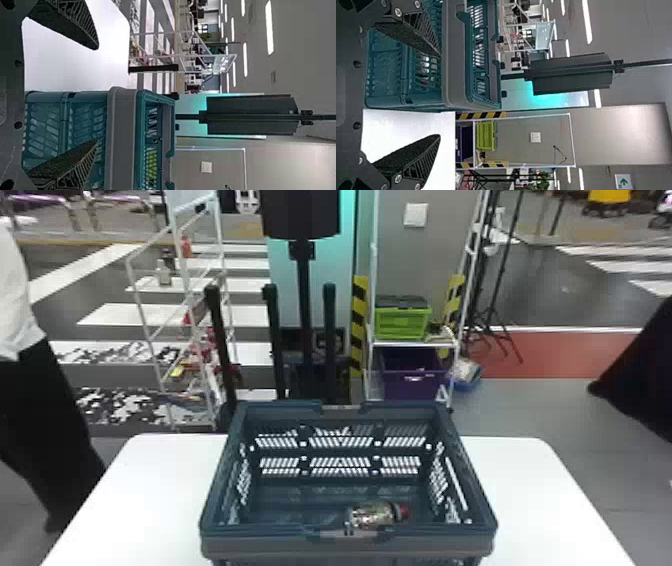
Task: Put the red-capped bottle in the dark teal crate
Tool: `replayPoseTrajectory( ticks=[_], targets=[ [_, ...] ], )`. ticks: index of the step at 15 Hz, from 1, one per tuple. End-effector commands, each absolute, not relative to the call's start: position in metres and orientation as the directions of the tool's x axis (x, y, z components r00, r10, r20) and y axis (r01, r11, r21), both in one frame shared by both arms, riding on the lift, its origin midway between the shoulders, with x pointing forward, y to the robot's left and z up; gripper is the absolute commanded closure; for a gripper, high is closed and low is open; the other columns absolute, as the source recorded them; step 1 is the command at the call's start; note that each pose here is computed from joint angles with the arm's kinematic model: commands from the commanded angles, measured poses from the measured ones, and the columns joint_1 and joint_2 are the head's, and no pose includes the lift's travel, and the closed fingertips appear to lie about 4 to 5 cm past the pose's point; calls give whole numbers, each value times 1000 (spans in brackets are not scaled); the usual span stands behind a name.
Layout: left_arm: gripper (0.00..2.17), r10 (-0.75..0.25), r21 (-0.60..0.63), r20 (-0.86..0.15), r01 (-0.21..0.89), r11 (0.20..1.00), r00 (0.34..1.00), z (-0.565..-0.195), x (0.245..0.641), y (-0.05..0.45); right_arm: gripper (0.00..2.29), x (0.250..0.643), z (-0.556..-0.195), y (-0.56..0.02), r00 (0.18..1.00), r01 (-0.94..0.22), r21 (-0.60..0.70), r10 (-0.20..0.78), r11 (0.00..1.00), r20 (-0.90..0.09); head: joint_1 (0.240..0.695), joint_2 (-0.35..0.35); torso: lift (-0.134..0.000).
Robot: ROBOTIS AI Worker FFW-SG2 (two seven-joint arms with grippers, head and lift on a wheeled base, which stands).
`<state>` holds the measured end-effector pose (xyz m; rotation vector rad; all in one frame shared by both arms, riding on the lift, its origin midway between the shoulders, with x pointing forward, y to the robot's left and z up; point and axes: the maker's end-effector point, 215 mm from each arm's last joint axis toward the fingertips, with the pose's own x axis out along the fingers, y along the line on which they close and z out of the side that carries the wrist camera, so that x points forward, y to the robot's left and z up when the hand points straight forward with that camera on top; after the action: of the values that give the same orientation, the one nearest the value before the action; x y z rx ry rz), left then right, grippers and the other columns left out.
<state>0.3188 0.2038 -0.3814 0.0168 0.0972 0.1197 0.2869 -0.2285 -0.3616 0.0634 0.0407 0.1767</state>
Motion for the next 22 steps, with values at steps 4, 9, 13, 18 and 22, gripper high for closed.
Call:
replayPoseTrajectory(
  ticks=[4,9,13,18,22],
  targets=[
    [33,125,10,-86,-124,992,988,-384,315,203,154,286,-364,-228,983,-179,65,182,982,-39,499,0,0],
    [33,116,11,-90,-115,993,989,-387,315,201,154,284,-362,-228,983,-180,64,182,982,-36,499,0,0],
    [33,107,12,-85,-107,994,991,-384,315,200,154,281,-358,-226,982,-188,64,190,980,-25,499,0,0],
    [33,94,23,-92,-92,995,991,-387,311,194,154,281,-358,-226,980,-195,61,197,979,-26,499,0,0],
    [33,89,20,-97,-87,996,991,-387,308,191,154,278,-357,-224,979,-199,64,202,978,-29,499,0,0]
  ],
)
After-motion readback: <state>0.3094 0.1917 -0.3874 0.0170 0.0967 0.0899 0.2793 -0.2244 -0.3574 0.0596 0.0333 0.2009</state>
